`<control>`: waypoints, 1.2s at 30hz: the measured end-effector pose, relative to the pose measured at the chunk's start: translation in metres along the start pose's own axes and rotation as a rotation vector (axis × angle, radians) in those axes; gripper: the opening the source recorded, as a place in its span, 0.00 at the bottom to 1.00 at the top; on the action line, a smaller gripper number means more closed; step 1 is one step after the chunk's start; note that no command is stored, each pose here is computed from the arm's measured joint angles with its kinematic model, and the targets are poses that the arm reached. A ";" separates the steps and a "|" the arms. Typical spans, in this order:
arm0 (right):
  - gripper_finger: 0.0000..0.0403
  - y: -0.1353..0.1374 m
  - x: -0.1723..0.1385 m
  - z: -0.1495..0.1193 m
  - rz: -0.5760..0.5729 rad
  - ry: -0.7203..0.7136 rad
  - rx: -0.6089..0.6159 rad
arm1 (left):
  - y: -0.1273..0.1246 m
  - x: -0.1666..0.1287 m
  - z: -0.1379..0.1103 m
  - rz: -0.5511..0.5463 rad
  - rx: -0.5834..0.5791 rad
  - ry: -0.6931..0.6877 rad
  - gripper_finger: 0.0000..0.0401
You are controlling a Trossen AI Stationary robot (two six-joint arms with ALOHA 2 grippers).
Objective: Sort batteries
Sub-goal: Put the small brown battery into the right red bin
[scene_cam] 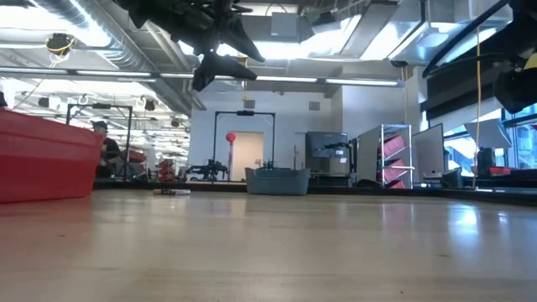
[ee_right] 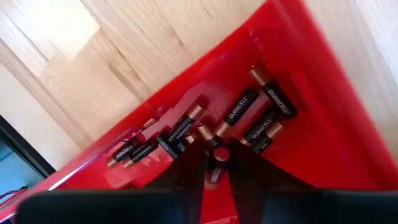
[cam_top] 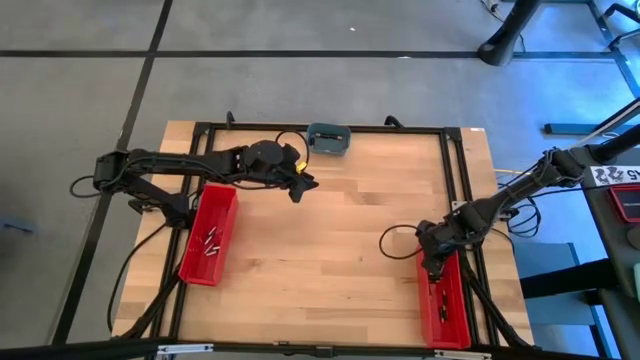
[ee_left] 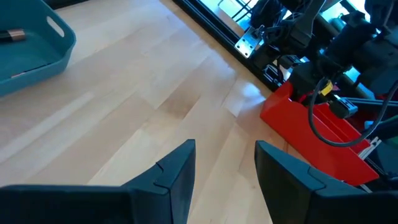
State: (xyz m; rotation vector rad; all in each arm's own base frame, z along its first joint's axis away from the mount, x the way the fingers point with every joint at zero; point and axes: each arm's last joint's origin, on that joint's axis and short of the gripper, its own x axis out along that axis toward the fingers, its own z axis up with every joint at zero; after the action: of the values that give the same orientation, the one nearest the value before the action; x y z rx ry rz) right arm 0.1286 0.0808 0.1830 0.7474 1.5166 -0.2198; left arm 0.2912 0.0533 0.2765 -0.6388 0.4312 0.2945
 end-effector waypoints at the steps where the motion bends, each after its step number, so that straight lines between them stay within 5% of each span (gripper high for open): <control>1: 0.18 0.000 0.000 0.000 -0.003 0.001 0.007 | 0.000 0.000 0.000 0.000 -0.001 0.000 0.39; 7: 0.31 0.002 -0.013 -0.004 -0.008 0.064 0.023 | 0.003 0.000 -0.003 0.032 0.001 0.030 0.39; 12: 0.33 0.010 -0.054 -0.009 -0.021 -0.006 0.095 | 0.031 -0.004 -0.003 0.227 -0.128 0.085 0.39; 18: 0.34 0.026 -0.119 -0.006 0.068 -0.456 0.074 | 0.091 -0.017 0.006 0.518 -0.234 0.162 0.39; 23: 0.34 0.022 -0.155 0.003 0.014 -0.884 0.142 | 0.144 -0.025 -0.007 0.696 -0.213 0.465 0.39; 27: 0.34 0.016 -0.167 0.013 -0.018 -1.026 0.173 | 0.167 -0.017 -0.018 0.709 -0.118 0.652 0.39; 36: 0.34 0.014 -0.173 0.030 0.005 -1.011 0.149 | 0.190 0.015 -0.034 0.680 -0.001 0.757 0.38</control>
State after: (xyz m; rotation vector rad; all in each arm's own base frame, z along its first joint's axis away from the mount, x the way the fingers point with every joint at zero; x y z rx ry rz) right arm 0.1466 0.0199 0.3476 0.6039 0.5388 -0.6065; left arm 0.2193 0.1800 0.1485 -0.5735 1.3841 0.6991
